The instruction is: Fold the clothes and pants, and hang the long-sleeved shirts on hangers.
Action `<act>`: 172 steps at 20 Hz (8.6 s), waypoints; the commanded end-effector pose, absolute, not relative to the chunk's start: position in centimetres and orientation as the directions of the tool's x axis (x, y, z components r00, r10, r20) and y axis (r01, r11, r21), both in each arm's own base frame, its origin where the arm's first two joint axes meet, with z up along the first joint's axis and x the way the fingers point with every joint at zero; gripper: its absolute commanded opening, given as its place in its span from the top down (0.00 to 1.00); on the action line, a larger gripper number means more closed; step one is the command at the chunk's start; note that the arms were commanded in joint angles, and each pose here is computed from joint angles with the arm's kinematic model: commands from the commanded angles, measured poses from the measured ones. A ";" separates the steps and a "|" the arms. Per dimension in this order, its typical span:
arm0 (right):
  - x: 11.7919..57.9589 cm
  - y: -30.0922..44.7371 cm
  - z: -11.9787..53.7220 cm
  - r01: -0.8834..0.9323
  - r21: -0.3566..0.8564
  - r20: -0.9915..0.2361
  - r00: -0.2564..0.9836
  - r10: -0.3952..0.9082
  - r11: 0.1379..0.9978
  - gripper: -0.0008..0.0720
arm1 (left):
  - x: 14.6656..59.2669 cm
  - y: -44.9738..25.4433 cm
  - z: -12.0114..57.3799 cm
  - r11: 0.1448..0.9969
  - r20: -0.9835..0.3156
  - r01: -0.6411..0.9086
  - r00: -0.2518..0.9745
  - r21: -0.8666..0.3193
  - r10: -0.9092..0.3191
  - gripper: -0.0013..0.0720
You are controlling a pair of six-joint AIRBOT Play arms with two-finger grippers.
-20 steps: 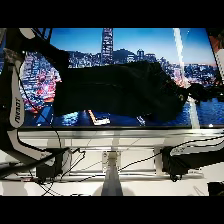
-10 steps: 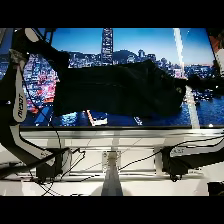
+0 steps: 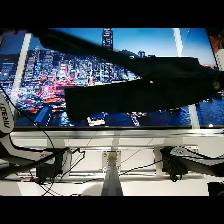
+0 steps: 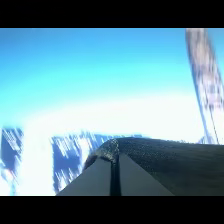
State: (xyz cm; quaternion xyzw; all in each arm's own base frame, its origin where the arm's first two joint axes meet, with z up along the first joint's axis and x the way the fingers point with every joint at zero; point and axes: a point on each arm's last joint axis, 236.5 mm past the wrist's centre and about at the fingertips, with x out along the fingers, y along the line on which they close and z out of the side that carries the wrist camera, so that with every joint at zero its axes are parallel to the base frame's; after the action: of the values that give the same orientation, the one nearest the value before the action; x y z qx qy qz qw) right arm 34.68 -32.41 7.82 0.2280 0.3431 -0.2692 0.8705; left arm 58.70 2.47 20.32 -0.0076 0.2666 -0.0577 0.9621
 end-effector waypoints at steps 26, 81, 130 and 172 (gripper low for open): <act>27.6 -32.5 1.7 0.719 0.209 -0.837 0.481 -0.259 0.663 0.95 | 44.3 4.7 5.5 0.971 -0.932 0.017 0.278 -0.238 -0.234 0.28; 19.6 -27.5 3.3 0.667 -0.117 -0.959 0.118 -0.259 0.736 0.95 | 23.7 10.1 -6.9 0.949 -0.975 -0.229 0.099 -0.217 -0.199 0.95; 44.9 -19.0 4.5 0.488 0.261 -0.703 0.688 -0.183 0.833 0.41 | 57.8 2.5 -10.9 0.679 -0.705 -0.368 0.635 -0.636 -0.316 0.53; 51.0 6.4 2.6 -0.016 0.137 -0.898 0.420 0.132 0.990 0.95 | 36.7 -39.4 11.3 0.497 -0.515 0.616 0.168 -0.611 -0.841 0.47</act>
State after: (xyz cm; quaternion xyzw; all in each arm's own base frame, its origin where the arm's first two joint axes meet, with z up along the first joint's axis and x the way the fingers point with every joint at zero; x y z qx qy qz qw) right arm 52.29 17.08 3.06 0.0232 0.4796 0.1304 0.8674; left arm 39.47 -32.97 14.08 -0.1492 0.4227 -0.4335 0.7818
